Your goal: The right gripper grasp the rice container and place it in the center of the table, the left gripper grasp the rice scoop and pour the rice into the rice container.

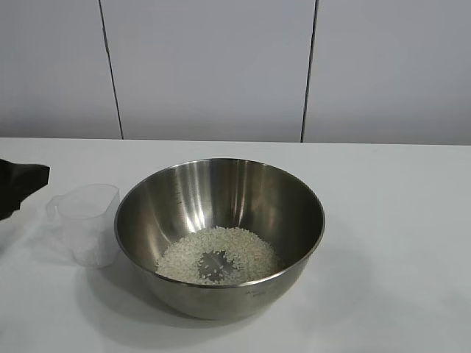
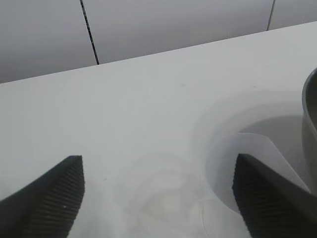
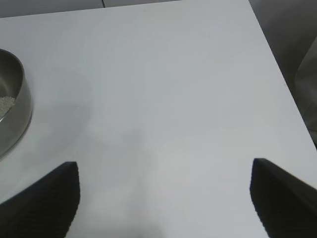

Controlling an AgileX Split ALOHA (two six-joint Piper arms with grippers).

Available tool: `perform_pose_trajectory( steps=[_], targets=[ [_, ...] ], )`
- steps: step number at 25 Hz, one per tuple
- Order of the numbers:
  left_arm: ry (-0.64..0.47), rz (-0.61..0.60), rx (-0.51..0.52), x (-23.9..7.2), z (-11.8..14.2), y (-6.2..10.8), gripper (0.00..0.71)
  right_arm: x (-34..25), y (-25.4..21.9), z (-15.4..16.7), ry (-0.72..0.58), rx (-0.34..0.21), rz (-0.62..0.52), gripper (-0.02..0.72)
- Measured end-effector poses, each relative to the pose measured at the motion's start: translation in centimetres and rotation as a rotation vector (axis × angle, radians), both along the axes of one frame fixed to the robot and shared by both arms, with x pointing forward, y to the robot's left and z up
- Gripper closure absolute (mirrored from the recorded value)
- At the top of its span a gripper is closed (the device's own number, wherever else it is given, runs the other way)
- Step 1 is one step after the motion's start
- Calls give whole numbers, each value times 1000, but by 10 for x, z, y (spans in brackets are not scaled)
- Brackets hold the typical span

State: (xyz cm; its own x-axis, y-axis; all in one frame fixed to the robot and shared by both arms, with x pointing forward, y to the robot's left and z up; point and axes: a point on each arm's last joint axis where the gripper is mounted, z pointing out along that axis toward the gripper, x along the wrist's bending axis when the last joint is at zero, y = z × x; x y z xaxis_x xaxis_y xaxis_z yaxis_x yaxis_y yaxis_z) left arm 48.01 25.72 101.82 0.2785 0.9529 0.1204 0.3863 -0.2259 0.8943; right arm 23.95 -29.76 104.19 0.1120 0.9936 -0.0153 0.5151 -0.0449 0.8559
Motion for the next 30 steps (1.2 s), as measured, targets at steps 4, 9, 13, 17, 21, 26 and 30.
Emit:
perform_pose_trajectory(
  steps=[4, 9, 13, 17, 21, 26, 30],
  targets=[
    [-15, 153, -16, -1, 62, 12, 105, 0, 0, 0, 0, 0, 0, 64],
    [-26, 193, 48, -8, 123, 19, 104, 0, 0, 0, 0, 0, 0, 64],
    [43, 65, 53, -16, 150, 10, 87, 0, 0, 0, 0, 0, 0, 64],
    [69, -20, 50, -26, 172, 4, 49, 0, 0, 0, 0, 0, 0, 64],
    [60, 5, 98, -49, 184, 12, 28, 0, 0, 0, 0, 0, 0, 64],
    [10, 101, 165, -94, 201, 30, 23, 0, 0, 0, 0, 0, 0, 64],
    [-26, 184, 174, -129, 210, 43, 23, 0, 0, 0, -1, 0, 0, 64]
  ],
)
